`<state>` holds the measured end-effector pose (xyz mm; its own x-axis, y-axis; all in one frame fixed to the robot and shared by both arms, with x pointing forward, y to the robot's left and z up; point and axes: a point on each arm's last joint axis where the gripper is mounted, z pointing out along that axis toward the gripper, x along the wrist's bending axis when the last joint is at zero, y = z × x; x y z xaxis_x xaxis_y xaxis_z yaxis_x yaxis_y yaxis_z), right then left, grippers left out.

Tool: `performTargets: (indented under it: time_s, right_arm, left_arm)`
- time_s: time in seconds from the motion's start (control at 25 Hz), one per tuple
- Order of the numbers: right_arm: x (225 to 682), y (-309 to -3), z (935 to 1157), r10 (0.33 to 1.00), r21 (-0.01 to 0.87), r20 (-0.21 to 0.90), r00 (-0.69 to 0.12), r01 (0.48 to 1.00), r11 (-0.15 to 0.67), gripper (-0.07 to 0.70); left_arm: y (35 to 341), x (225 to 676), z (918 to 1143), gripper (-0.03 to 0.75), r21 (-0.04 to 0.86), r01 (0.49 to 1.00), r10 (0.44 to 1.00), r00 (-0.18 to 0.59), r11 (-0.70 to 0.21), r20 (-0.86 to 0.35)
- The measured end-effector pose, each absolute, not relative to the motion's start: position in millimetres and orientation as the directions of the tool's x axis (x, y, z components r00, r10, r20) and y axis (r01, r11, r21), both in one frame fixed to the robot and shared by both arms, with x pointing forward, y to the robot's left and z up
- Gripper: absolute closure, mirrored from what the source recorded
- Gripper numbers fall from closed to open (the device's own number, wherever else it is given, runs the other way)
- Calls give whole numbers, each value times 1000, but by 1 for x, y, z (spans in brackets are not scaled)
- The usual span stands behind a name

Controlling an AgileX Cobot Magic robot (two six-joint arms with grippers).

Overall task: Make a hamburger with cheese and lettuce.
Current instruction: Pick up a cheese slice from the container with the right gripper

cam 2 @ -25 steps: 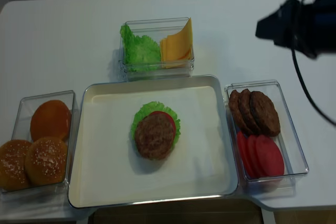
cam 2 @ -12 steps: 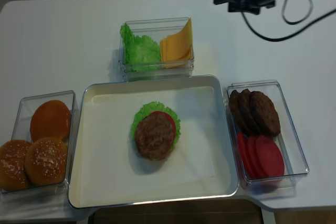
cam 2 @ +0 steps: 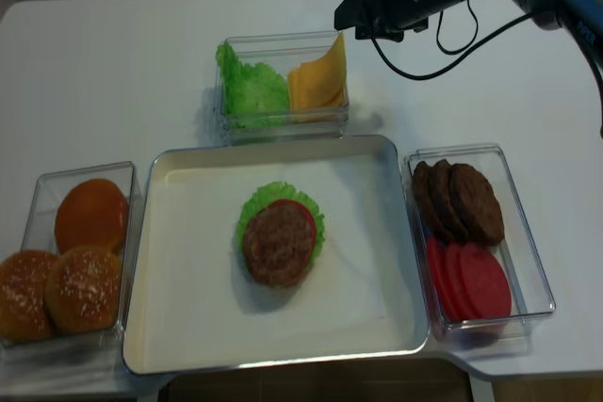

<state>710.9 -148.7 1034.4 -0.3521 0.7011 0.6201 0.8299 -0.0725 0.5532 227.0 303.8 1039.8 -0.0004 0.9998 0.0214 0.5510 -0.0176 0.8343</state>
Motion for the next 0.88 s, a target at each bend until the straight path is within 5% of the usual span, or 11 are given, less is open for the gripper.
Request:
performTargets:
  time_s: [0.48, 0.88]
  right_arm:
    - [724, -148, 999, 716, 502, 638, -282, 858, -110, 313]
    - [724, -147, 998, 704, 493, 656, -272, 861, -127, 510]
  left_arm:
    - [304, 227, 1040, 428, 834, 551, 1000, 0, -18, 21]
    - [304, 227, 1040, 428, 834, 551, 1000, 0, -18, 21]
